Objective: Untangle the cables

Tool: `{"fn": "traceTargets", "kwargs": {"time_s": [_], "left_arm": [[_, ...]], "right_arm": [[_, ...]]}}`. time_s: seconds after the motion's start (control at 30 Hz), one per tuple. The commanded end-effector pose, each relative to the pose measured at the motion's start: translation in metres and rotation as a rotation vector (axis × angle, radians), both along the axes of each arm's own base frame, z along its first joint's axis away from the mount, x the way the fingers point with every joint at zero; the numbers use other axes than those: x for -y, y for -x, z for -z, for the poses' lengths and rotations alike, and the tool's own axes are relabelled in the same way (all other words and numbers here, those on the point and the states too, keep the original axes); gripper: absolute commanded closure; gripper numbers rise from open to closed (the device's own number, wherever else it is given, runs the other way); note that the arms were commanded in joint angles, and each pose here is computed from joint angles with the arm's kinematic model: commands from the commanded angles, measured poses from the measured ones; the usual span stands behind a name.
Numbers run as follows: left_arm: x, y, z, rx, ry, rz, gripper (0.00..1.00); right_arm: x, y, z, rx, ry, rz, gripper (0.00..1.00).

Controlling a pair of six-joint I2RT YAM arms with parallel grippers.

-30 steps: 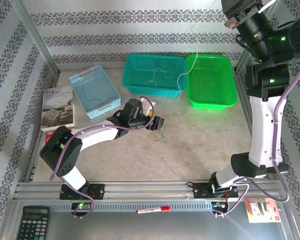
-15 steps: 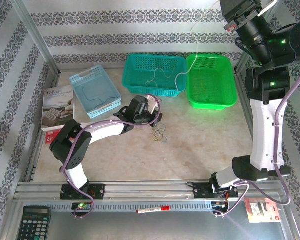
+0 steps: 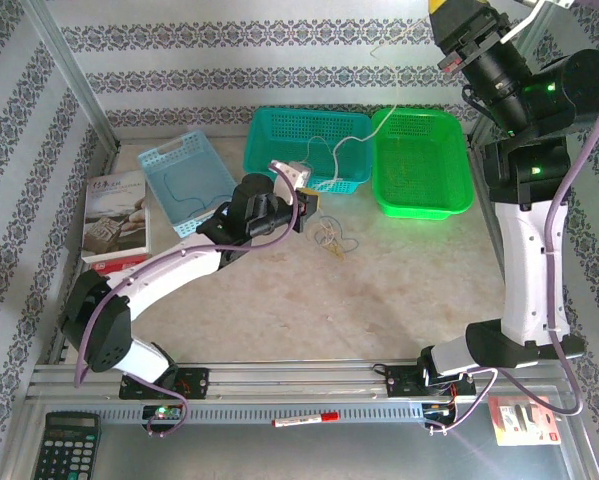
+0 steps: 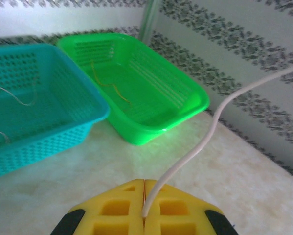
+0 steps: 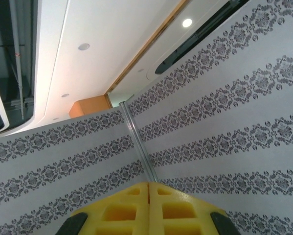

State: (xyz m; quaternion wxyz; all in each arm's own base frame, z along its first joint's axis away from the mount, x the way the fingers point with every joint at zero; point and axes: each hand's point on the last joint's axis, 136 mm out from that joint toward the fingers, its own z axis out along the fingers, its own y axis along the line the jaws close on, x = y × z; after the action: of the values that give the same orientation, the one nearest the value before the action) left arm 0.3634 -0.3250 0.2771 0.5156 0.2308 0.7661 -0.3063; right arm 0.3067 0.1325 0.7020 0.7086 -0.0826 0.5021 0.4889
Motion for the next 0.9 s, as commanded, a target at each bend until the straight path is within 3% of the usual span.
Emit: {"fn": "traceTargets", "kwargs": {"time_s": [0.0,0.1,0.2,0.33,0.43,0.6,0.7,0.87], "left_arm": [[-0.003,0.004,0.036,-0.010,-0.249,0.017,1.00],[0.003,0.017,0.068,-0.059,-0.435,0.107,1.00],[0.000,0.021,0.096,-0.031,-0.582,0.085,1.00],[-0.021,0.007,0.123,0.039,-0.766,-0.083,1.00],[-0.051,-0.013,0.128,0.080,-0.925,-0.291,1.00],[-0.063,-0.024,0.121,0.143,-1.019,-0.415,1.00],[-0.044,-0.018,0.129,0.183,-1.023,-0.300,1.00],[-0.044,-0.014,0.165,0.126,-1.205,-0.203,1.00]], "right_arm": [[0.002,0.019,-0.011,0.070,0.001,0.014,1.00],[0.002,0.018,-0.006,0.064,0.004,0.014,1.00],[0.001,0.015,0.002,0.047,0.008,0.012,1.00],[0.001,0.009,0.017,0.015,0.008,0.016,1.00],[0.002,0.004,0.033,-0.015,0.006,0.022,1.00],[0.004,-0.004,0.065,-0.075,-0.005,0.033,1.00],[0.004,-0.009,0.082,-0.108,-0.010,0.036,1.00],[0.008,-0.011,0.098,-0.134,-0.010,0.053,1.00]]}}
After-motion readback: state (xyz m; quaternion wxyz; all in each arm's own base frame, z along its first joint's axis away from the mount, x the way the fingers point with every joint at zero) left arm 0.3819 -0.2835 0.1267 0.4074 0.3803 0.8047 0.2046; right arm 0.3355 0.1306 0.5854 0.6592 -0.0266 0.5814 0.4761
